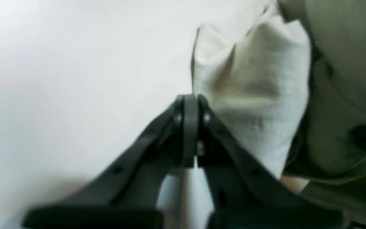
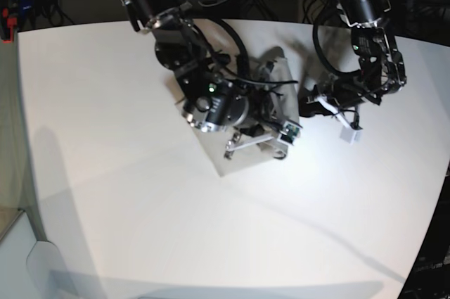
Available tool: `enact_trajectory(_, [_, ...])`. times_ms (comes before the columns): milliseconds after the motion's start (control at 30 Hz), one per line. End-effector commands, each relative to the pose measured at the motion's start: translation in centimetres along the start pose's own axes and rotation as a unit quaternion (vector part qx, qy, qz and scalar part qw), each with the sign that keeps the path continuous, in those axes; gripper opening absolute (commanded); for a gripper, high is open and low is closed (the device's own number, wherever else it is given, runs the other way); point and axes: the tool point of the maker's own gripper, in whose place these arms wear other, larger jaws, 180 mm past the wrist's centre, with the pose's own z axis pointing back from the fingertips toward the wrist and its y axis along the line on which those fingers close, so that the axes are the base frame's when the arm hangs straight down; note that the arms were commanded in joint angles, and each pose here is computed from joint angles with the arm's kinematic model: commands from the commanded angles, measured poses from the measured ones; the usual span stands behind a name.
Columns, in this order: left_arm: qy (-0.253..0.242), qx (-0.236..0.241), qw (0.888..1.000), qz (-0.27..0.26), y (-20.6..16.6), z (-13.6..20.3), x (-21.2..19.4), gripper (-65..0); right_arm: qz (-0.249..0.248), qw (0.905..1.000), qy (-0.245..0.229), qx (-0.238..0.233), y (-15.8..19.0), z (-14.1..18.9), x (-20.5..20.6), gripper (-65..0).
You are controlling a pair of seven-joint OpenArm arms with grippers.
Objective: Layout the t-shirt on the table in an organized manner, then fold the t-shirt properly
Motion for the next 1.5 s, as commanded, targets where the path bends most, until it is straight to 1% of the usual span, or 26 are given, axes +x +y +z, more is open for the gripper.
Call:
enact_trajectory(0, [0.053,0.052,0.997,-0.010,2.4,0.8,-1.9,-64.5,-0.006,0.9993,-0.034,-0.010,-0.7,0.6,2.2,-64.7])
enact_trajectory(67, [0.053,0.054,0.997,-0.012,2.6,1.0,-1.8,-64.5,0.000,0.9994,-0.035,-0.008,-0.6,0.6,2.3,-62.1])
enact_trajectory(100, [0.053,0.054,0.997,-0.012,2.6,1.0,-1.8,-64.5,0.013,0.9993,-0.035,-0.002,-0.3,0.6,2.3,-59.3])
enact_trajectory(133, [0.052,0.054,0.997,-0.011,2.7,1.1,-1.8,-64.4,0.024,0.9991,-0.034,0.004,-0.1,0.6,2.3,-56.2])
enact_trajectory(167, [0.051,0.055,0.997,-0.011,2.7,1.1,-1.6,-64.3,0.023,0.9992,-0.034,0.003,-0.2,0.6,2.2,-52.0])
enact_trajectory(233, [0.051,0.056,0.997,-0.011,2.8,1.2,-1.5,-61.8,0.024,0.9992,-0.031,0.002,-0.2,0.6,2.1,-44.2])
enact_trajectory(267, [0.051,0.059,0.997,-0.013,3.0,1.3,-1.4,-59.4,0.024,0.9992,-0.032,0.002,-0.2,0.6,2.2,-40.2])
enact_trajectory(333, [0.050,0.063,0.997,-0.014,3.3,1.6,-1.3,-51.8,0.024,0.9992,-0.033,0.001,-0.2,0.7,2.2,-32.3])
enact_trajectory(367, [0.050,0.064,0.997,-0.014,3.4,1.7,-1.3,-47.5,0.025,0.9991,-0.035,-0.001,-0.3,0.9,2.3,-29.8])
enact_trajectory(400, [0.050,0.065,0.997,-0.014,3.5,1.8,-1.3,-42.7,0.027,0.9988,-0.040,-0.006,-0.4,1.2,2.5,-27.8])
enact_trajectory(467, [0.050,0.064,0.997,-0.017,3.5,1.8,-1.3,-34.5,0.034,0.9972,-0.064,-0.021,-0.8,2.5,3.7,-27.0])
enact_trajectory(500, [0.051,0.065,0.996,-0.018,3.6,1.9,-1.3,-32.5,0.036,0.9964,-0.072,-0.027,-1.0,3.0,4.2,-27.0])
enact_trajectory(533, [0.050,0.068,0.996,-0.020,3.8,2.1,-1.2,-32.1,0.039,0.9954,-0.081,-0.033,-1.2,3.5,4.7,-27.0])
enact_trajectory(633, [0.034,0.074,0.996,-0.033,3.9,3.0,0.2,-33.5,0.043,0.9928,-0.094,-0.060,-2.6,4.9,5.1,-27.0])
enact_trajectory(700, [0.023,0.067,0.997,-0.034,3.8,3.7,0.4,-35.9,0.035,0.9921,-0.094,-0.074,-3.7,5.5,4.6,-27.1])
enact_trajectory(800, [0.000,0.057,0.998,-0.031,3.8,5.1,1.5,-40.8,0.001,0.9918,-0.087,-0.094,-5.8,5.8,3.2,-28.9])
enact_trajectory(867, [-0.009,0.052,0.998,-0.029,4.0,5.8,1.9,-43.3,-0.020,0.9915,-0.087,-0.094,-6.6,5.3,2.3,-32.8])
enact_trajectory(900, [-0.011,0.052,0.998,-0.028,4.2,6.1,2.1,-44.6,-0.030,0.9914,-0.089,-0.091,-6.8,4.9,2.0,-35.9])
enact_trajectory(1033, [-0.011,0.057,0.998,-0.027,5.0,7.1,1.9,-47.5,-0.060,0.9918,-0.075,-0.085,-7.3,4.0,0.0,-52.4])
enact_trajectory(1133, [-0.010,0.063,0.998,-0.030,5.4,7.6,2.1,-47.8,-0.069,0.9930,-0.064,-0.072,-6.4,3.2,-1.0,-60.1])
enact_trajectory(1200, [-0.010,0.065,0.997,-0.031,5.6,7.8,2.1,-47.8,-0.072,0.9934,-0.061,-0.066,-5.7,3.0,-1.4,-62.4])
enact_trajectory(1267, [-0.009,0.070,0.997,-0.026,6.0,8.1,1.7,-47.8,-0.076,0.9937,-0.055,-0.061,-5.4,2.7,-1.9,-62.7])
enact_trajectory(1467, [-0.042,0.087,0.995,0.001,7.5,9.9,2.3,-47.8,-0.081,0.9949,-0.034,-0.049,-4.4,2.1,-3.8,-62.7])
